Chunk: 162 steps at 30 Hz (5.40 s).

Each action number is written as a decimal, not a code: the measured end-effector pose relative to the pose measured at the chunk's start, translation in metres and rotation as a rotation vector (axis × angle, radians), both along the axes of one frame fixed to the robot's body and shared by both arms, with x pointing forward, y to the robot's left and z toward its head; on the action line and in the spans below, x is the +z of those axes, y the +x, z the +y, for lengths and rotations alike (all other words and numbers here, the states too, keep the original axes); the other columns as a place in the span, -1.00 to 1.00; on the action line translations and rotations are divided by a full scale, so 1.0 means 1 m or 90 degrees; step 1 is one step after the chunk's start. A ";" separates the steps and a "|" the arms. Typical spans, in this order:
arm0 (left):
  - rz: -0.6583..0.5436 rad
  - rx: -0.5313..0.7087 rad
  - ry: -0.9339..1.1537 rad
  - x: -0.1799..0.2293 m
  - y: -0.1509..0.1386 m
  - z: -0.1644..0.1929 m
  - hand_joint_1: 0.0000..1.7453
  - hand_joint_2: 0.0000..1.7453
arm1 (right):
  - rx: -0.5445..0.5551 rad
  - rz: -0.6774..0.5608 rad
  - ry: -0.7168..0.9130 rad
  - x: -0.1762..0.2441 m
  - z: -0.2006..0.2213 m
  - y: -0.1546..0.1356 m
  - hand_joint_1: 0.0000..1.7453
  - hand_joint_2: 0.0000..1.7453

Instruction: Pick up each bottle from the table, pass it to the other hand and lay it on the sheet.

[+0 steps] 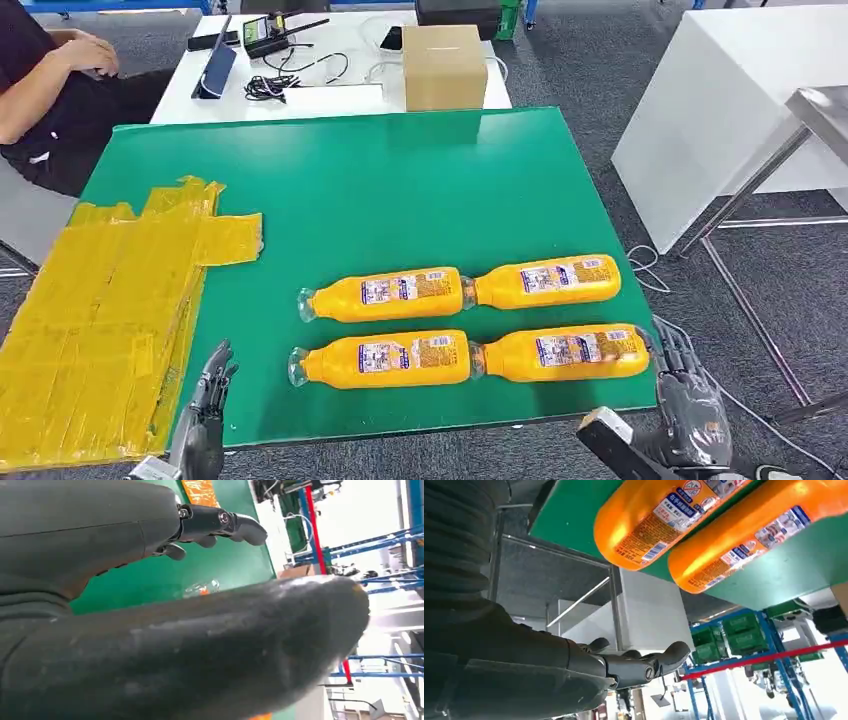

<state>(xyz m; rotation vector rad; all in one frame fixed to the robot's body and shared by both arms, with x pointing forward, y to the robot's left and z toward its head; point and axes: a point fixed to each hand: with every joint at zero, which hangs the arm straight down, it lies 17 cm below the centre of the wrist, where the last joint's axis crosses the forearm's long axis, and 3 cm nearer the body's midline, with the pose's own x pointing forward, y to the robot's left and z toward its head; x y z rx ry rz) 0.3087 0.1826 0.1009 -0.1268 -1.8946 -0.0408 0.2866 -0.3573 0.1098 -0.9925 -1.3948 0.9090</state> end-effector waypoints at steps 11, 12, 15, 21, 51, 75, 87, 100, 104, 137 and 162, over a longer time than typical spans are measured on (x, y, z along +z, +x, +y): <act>0.001 -0.017 0.000 0.005 0.004 -0.010 -1.00 -1.00 | -0.010 0.009 -0.006 -0.009 0.002 0.020 -1.00 1.00; 0.000 -0.016 0.000 0.007 0.005 -0.010 -1.00 -1.00 | -0.012 0.014 -0.005 -0.011 0.002 0.020 -1.00 1.00; 0.001 -0.017 -0.002 0.010 0.005 -0.011 -1.00 -1.00 | -0.015 0.029 -0.008 -0.017 0.001 0.020 -1.00 1.00; -0.004 -0.018 -0.003 0.015 0.006 -0.012 -1.00 -1.00 | -0.016 0.049 -0.015 -0.026 0.000 0.020 -1.00 1.00; 0.005 -0.026 -0.009 0.018 0.010 -0.016 -1.00 -1.00 | 0.001 0.137 -0.123 -0.054 -0.022 0.051 -1.00 1.00; 0.001 -0.026 -0.013 0.023 0.015 -0.018 -1.00 -1.00 | 0.037 0.224 -0.146 -0.092 -0.024 0.065 -1.00 1.00; 0.002 -0.026 -0.016 0.024 0.017 -0.018 -1.00 -1.00 | 0.107 0.315 -0.174 -0.120 -0.026 0.056 -0.30 1.00; 0.009 -0.012 -0.034 0.018 0.022 -0.014 -1.00 -1.00 | 0.182 0.448 -0.171 -0.144 -0.048 0.021 1.00 1.00; 0.011 -0.010 -0.035 0.016 0.022 -0.015 -1.00 -1.00 | 0.181 0.461 -0.179 -0.144 -0.056 0.016 1.00 1.00; 0.042 0.021 -0.204 0.032 -0.003 0.034 -1.00 1.00 | 0.095 0.072 0.130 0.023 0.016 -0.001 1.00 1.00; 0.017 -0.096 -0.510 0.107 0.026 0.033 -1.00 1.00 | 0.311 -0.027 0.214 0.080 0.235 0.132 0.96 1.00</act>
